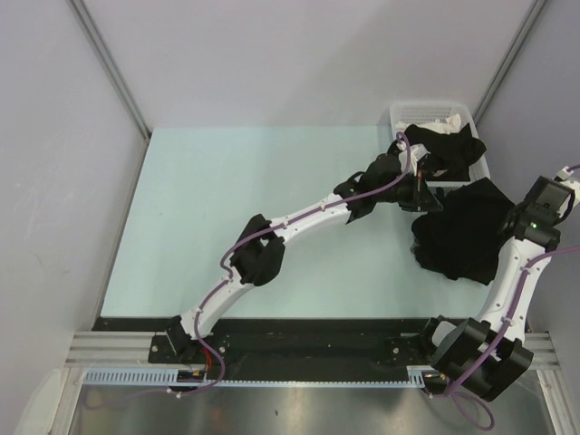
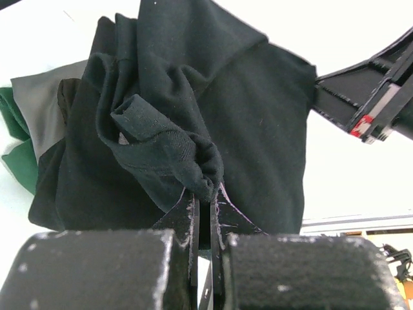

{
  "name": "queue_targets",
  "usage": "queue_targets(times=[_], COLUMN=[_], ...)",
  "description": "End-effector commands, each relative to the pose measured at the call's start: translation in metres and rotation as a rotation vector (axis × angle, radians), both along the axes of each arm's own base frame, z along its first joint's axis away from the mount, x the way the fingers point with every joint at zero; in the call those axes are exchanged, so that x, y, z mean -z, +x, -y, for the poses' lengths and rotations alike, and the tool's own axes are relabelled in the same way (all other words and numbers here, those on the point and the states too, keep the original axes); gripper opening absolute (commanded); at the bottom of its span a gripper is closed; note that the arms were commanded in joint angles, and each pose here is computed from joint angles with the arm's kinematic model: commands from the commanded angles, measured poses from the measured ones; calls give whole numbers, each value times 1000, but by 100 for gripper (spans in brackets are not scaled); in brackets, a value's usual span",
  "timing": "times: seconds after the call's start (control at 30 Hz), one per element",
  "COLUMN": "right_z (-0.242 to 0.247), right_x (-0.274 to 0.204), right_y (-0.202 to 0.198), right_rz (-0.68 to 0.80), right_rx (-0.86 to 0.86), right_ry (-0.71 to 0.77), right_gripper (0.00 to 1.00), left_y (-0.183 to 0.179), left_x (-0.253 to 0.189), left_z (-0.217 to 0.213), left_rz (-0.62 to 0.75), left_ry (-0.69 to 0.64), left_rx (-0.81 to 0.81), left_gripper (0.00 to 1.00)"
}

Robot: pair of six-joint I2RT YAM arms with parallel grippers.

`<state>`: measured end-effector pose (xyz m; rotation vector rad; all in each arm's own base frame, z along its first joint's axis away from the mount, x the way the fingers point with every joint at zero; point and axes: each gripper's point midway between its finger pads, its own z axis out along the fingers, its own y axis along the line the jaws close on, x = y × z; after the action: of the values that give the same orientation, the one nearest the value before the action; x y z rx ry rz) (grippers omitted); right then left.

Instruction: Fold and stack the t-shirts

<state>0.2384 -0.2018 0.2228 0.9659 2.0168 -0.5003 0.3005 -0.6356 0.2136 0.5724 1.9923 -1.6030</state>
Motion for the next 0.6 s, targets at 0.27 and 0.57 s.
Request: queue_targets(times=[0.27, 0.57], right_z=[26, 23], right_x=[-37, -62], right_y=[8, 4], right_rz=[79, 91], right_rx=[60, 61], right_ry=[-134, -183], right_gripper=[0, 0], left_y=[7, 3], left_x=[-46, -71], left_z=[10, 8], left_rz=[57, 64], left_ry=[-145, -194], left_rx=[-12, -2], left_gripper=[0, 0])
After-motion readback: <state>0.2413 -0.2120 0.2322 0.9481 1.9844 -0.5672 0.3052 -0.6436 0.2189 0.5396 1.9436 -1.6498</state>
